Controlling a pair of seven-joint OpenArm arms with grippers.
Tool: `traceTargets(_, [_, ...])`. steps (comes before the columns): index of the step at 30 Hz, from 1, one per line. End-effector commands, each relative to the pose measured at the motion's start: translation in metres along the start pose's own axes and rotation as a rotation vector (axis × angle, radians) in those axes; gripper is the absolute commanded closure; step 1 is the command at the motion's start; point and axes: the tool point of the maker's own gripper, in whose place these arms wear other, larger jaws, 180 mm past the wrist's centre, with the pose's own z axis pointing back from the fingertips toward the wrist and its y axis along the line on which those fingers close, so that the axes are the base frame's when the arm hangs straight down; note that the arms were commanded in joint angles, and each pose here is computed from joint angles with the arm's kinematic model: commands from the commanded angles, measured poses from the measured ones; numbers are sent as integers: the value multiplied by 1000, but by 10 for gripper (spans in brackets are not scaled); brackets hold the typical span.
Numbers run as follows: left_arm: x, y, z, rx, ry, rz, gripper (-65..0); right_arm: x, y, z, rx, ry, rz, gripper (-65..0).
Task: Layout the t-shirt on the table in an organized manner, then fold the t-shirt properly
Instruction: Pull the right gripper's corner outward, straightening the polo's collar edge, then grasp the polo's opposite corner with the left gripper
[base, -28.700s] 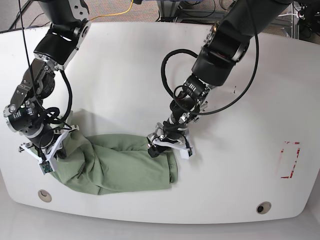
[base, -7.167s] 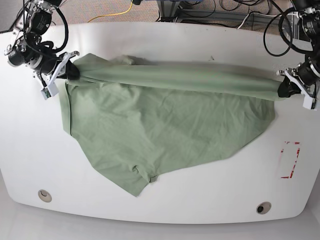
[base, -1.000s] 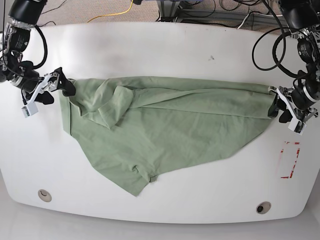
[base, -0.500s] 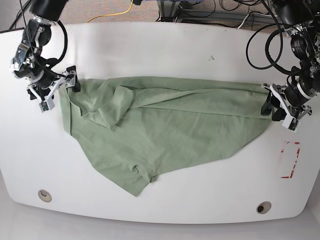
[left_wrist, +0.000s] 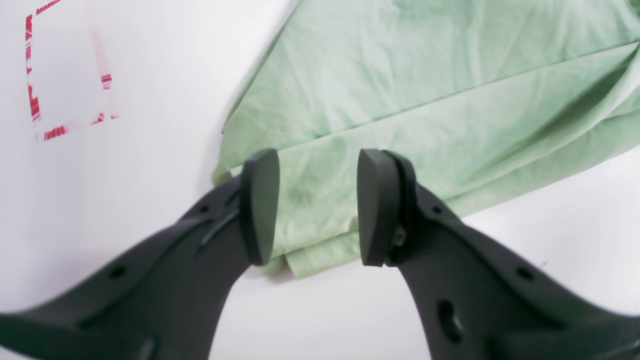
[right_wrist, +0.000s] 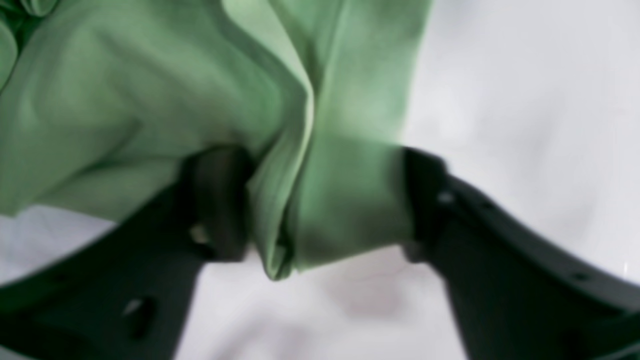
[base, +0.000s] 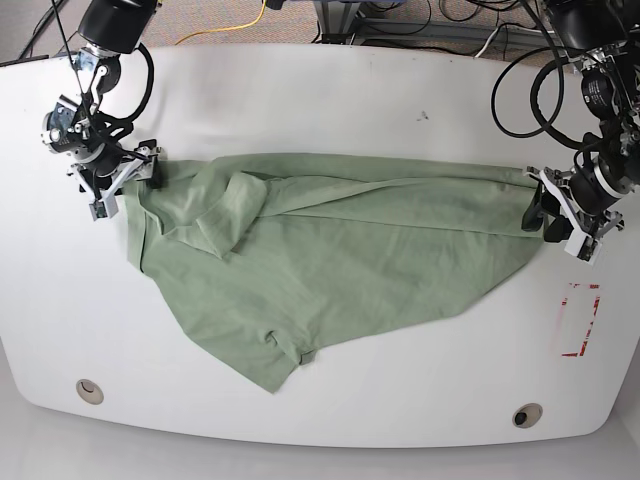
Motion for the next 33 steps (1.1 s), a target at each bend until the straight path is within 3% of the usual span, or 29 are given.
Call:
traceTargets(1, [11, 4, 6, 9, -39, -18, -239, 5, -7, 2, -13, -3, 6, -276])
traceTargets(5, [8, 4, 6, 8, -31, -15, -239, 5, -6, 2, -13, -3, 6, -106])
traceTargets(8, [2, 5, 4, 17, -17, -12, -239, 3, -6, 2, -12, 0, 5, -54])
traceTargets(22, [-69, 23, -20, 54, 96, 151, -239, 3, -4, 1, -7, 2, 9, -62])
traceTargets(33, [-84, 26, -30, 45, 76, 219, -239, 3, -4, 1, -6, 3, 10, -62])
